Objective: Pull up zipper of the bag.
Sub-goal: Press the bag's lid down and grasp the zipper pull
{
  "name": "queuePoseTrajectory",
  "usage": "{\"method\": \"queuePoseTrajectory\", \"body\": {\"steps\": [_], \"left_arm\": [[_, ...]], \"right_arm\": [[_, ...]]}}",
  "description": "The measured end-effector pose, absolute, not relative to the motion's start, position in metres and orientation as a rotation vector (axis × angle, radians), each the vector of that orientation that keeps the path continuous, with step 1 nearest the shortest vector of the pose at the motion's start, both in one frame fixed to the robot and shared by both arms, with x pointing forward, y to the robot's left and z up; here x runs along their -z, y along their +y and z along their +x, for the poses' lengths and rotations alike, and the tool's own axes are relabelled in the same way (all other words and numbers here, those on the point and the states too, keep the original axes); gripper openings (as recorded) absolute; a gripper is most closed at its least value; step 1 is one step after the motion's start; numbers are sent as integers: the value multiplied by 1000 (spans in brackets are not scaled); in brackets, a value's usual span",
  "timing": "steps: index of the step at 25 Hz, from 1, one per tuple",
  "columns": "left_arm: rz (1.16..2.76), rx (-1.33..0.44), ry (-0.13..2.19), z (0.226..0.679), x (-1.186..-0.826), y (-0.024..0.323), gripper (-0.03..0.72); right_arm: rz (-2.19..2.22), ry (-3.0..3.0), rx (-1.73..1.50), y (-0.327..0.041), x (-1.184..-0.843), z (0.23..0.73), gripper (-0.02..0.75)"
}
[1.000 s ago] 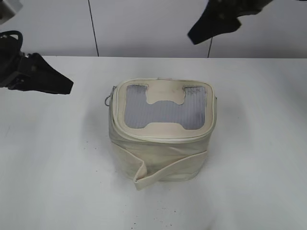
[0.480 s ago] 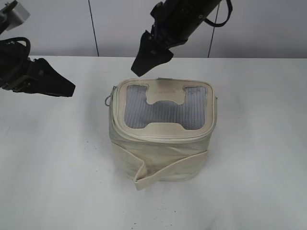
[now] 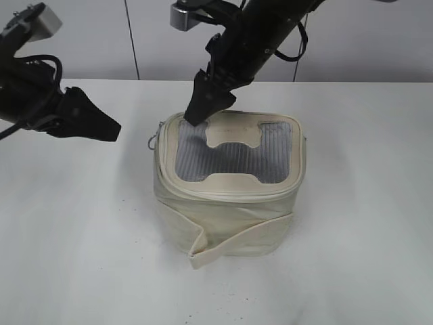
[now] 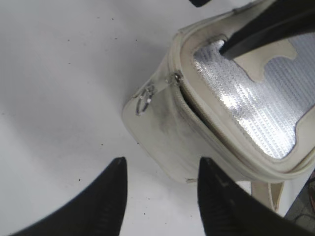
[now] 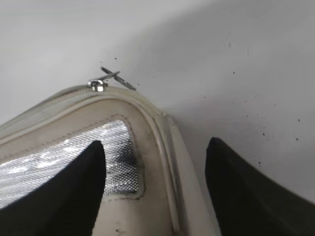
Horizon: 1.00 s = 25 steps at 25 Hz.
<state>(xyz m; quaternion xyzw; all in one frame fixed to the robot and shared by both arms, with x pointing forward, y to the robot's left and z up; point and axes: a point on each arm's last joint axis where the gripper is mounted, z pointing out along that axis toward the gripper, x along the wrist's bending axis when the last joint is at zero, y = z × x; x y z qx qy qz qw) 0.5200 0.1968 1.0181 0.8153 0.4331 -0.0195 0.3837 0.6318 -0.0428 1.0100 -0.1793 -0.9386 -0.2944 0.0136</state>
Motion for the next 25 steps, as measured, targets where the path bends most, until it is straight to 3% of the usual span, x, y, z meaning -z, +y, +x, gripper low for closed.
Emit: {"method": "queuePoseTrajectory", "body": {"steps": [7, 13, 17, 22, 25], "left_arm": [[2170, -48, 1009, 517, -1016, 178, 364], [2223, -135, 978, 519, -1014, 180, 366], [2296, -188, 907, 520, -1013, 183, 400], [2337, -242, 813, 521, -1018, 179, 501], [2340, -273, 770, 522, -1023, 171, 518]], "right_arm": [[-554, -2962, 862, -44, -998, 636, 488], [-557, -2949, 843, -43, -990, 638, 400], [-550, -2930, 825, -43, -988, 636, 266], [-548, -2913, 815, -43, -989, 635, 75], [-547, -2903, 805, -43, -988, 634, 50]]}}
